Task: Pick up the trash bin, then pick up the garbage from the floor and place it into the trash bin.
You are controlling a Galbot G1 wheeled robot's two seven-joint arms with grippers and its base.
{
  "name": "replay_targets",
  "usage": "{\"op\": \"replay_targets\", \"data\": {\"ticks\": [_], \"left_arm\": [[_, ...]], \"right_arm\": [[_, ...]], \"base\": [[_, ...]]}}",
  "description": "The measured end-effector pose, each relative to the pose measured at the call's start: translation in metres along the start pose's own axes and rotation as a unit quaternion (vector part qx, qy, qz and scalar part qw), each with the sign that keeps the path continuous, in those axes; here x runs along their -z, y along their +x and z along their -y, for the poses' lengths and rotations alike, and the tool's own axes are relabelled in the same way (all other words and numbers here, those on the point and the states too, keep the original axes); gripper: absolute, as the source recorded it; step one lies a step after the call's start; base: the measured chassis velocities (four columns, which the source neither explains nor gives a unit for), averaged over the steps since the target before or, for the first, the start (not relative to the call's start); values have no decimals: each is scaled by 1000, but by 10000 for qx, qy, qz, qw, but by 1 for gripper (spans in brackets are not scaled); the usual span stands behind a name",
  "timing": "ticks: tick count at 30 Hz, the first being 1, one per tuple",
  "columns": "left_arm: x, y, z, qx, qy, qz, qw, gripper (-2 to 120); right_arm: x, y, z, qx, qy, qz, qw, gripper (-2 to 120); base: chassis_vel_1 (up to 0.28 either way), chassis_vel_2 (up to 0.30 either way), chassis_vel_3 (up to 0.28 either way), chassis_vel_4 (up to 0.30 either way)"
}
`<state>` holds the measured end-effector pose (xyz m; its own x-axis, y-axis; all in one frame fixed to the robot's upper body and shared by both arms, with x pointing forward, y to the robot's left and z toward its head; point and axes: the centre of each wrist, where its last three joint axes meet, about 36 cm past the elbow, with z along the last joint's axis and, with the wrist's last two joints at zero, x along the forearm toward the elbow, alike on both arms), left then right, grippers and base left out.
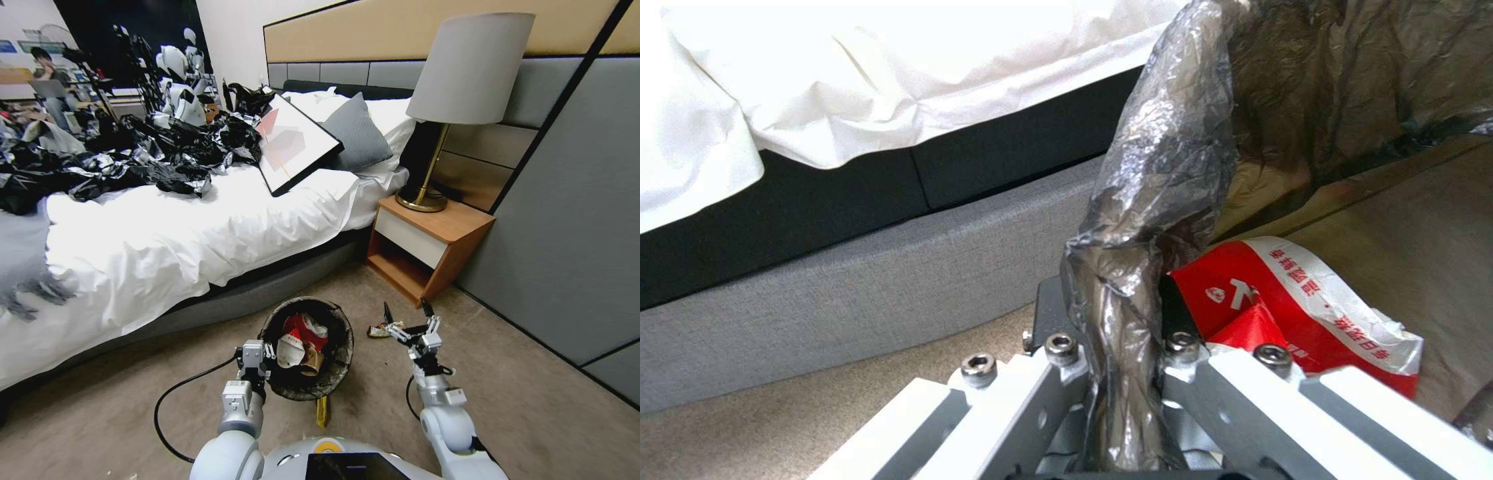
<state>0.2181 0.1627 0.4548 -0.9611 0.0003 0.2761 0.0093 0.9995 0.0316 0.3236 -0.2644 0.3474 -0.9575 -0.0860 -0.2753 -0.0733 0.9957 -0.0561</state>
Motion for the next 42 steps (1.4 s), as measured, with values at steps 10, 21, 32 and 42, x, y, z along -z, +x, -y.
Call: {"op": "replay_targets", "data": {"ticks": [10, 21, 32, 42], "left_arm": [[-1, 1, 0, 10, 3, 0, 10000, 0], [0, 0, 0, 6, 4, 21, 10000, 0], [-3, 0, 4, -18, -2, -23, 10000, 0], [-5, 3, 3, -10, -33, -71, 10000, 0]], "right_arm": [[2, -29, 14, -379, 207, -1665, 9851, 100], [-37, -49, 17, -920, -408, -3042, 9473, 100], [-103, -77, 10, -1328, -779, -4205, 8941, 100], [-146, -92, -1, -1398, -971, -4607, 8711, 100]], "base": [[0, 0, 0, 0], [0, 0, 0, 0], [0, 0, 0, 0], [0, 0, 0, 0]]}}
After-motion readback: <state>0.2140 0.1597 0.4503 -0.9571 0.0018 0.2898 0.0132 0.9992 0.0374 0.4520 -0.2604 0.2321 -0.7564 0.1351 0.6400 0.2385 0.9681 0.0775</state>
